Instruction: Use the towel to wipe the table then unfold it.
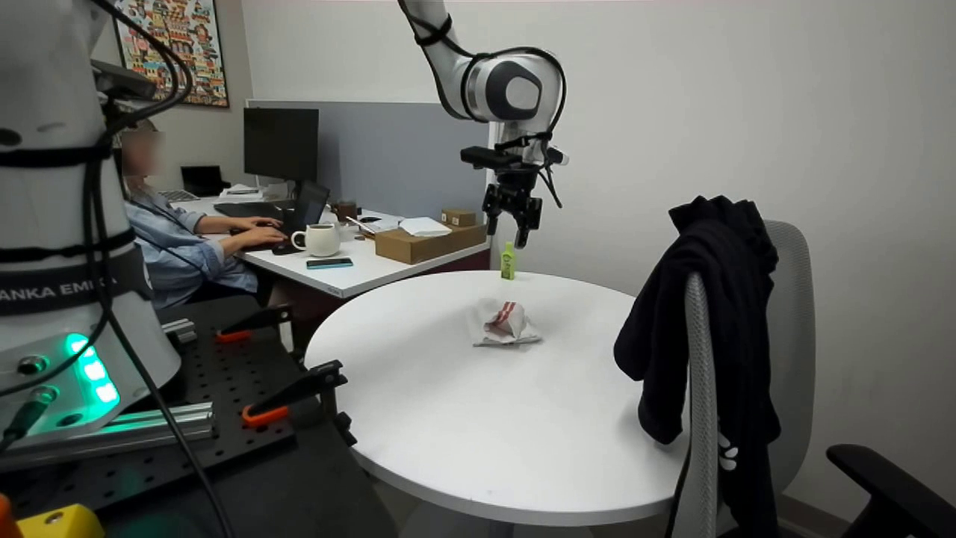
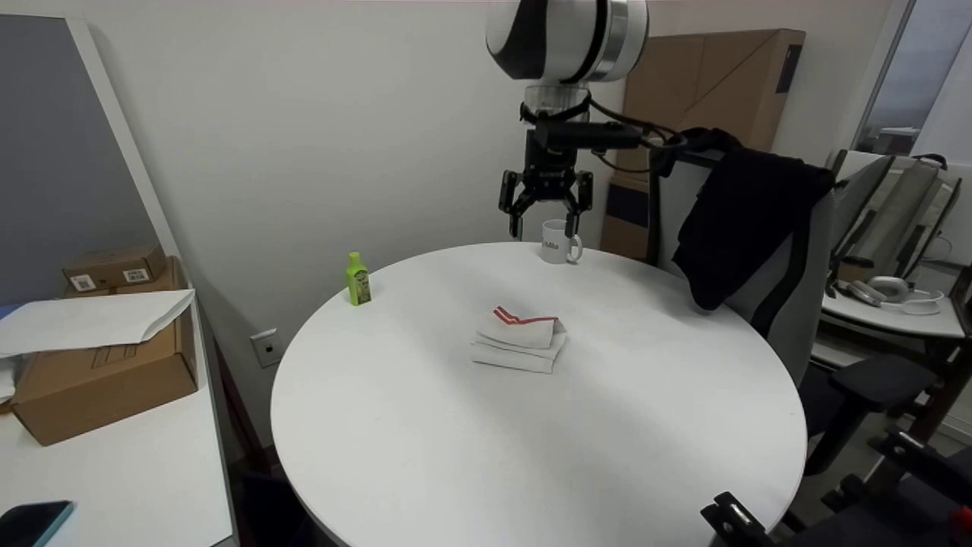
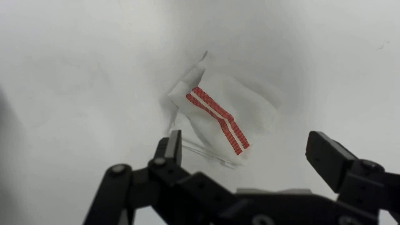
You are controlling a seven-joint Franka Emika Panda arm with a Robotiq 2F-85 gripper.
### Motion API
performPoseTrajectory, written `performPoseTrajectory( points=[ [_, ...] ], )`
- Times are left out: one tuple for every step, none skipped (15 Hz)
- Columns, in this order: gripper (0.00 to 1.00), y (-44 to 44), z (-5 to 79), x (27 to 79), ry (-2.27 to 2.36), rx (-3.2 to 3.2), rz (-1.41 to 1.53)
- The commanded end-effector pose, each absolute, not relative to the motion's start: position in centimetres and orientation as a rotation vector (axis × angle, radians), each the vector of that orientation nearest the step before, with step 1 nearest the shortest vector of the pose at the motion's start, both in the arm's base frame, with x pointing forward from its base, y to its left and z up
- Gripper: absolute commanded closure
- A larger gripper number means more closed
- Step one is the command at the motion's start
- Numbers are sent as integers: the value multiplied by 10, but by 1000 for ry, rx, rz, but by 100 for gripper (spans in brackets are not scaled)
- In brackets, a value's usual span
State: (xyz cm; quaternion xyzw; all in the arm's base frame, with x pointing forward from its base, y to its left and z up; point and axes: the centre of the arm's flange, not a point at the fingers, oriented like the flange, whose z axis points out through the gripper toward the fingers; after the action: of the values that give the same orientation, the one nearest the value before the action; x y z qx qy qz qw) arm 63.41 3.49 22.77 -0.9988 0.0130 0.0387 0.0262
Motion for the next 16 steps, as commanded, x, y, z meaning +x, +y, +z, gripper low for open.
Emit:
performPoseTrajectory(
  points=[
    [0, 45, 187, 662, 21, -3167, 81],
    [0, 47, 176, 664, 1, -3188, 55],
    [0, 49, 166, 666, -13, -3198, 37],
    [0, 51, 157, 669, -13, -3199, 21],
    [0, 53, 149, 671, -11, -3190, 19],
    [0, 55, 140, 674, -7, -3180, 15],
    [0, 56, 133, 676, -5, -3171, 14],
    [0, 55, 126, 680, -2, -3156, 13],
    [0, 55, 120, 684, 5, -3140, 12],
    [0, 54, 112, 689, 13, -3131, 10],
    [0, 54, 104, 693, 19, -3127, 17],
    [0, 53, 94, 697, 20, -3127, 24],
    [0, 54, 86, 699, 22, -3129, 28],
    [0, 55, 76, 701, 20, -3132, 38],
    [0, 56, 68, 702, 19, -3133, 49],
    [0, 57, 58, 702, 16, -3137, 65]
  ],
)
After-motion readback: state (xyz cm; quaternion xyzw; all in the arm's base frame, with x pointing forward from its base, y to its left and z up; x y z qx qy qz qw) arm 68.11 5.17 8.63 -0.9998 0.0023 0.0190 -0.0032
